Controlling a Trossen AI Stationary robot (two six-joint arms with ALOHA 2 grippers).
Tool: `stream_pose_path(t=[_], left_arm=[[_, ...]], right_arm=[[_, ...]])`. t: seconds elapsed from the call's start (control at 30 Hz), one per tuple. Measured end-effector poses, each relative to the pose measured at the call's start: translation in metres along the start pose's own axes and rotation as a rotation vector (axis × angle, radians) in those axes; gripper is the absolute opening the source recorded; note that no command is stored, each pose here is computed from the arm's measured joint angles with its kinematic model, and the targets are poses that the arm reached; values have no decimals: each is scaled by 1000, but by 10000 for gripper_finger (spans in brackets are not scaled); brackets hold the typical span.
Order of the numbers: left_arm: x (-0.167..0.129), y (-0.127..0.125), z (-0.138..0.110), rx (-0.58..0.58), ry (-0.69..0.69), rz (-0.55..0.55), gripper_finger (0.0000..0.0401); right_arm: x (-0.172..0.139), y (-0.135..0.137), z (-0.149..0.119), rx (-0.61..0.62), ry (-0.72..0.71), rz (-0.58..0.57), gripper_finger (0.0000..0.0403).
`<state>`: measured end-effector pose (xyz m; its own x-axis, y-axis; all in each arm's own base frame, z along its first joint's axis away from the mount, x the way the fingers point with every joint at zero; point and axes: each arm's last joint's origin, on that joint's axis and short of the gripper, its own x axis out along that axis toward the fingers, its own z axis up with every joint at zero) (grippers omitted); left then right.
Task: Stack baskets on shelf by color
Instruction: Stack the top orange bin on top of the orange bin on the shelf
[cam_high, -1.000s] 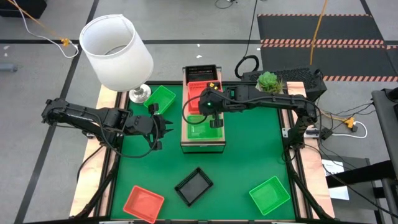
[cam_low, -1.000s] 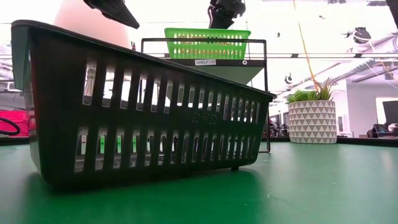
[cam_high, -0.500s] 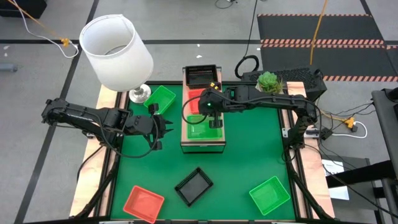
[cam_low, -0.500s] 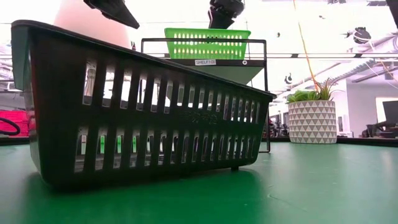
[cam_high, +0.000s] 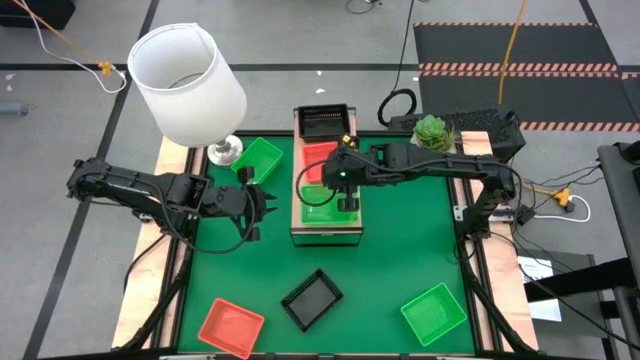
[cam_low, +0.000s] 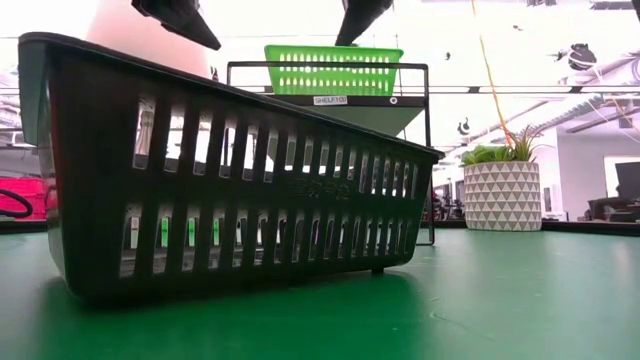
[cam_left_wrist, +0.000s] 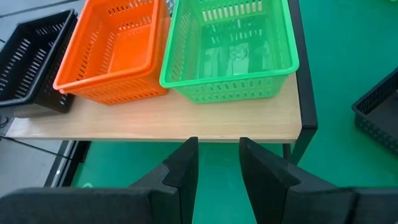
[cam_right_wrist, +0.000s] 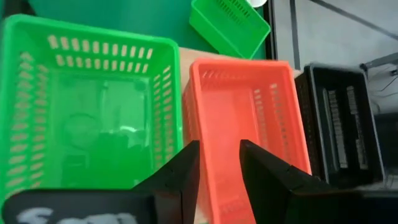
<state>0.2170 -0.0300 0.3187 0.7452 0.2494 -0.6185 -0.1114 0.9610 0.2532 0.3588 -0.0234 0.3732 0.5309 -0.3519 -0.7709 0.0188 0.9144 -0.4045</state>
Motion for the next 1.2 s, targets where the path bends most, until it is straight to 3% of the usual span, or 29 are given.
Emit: stream_pose_path(t=[0.3, 0.5, 0.73, 0.97, 1.2], left_arm=[[0, 0, -1, 6, 13, 0, 120], [0, 0, -1, 6, 13, 0, 120], [0, 0, -1, 1, 11, 0, 120], [0, 0, 0, 2, -5, 0, 120], [0, 0, 2, 10, -23, 0, 120]], right_arm=[[-27, -4, -18, 117, 72, -14, 110], [-7, -3, -41, 110, 185, -87, 101], [18, -4, -74, 130, 248, -103, 50], [26, -10, -81, 130, 196, -88, 7], [27, -11, -75, 136, 115, -39, 3]])
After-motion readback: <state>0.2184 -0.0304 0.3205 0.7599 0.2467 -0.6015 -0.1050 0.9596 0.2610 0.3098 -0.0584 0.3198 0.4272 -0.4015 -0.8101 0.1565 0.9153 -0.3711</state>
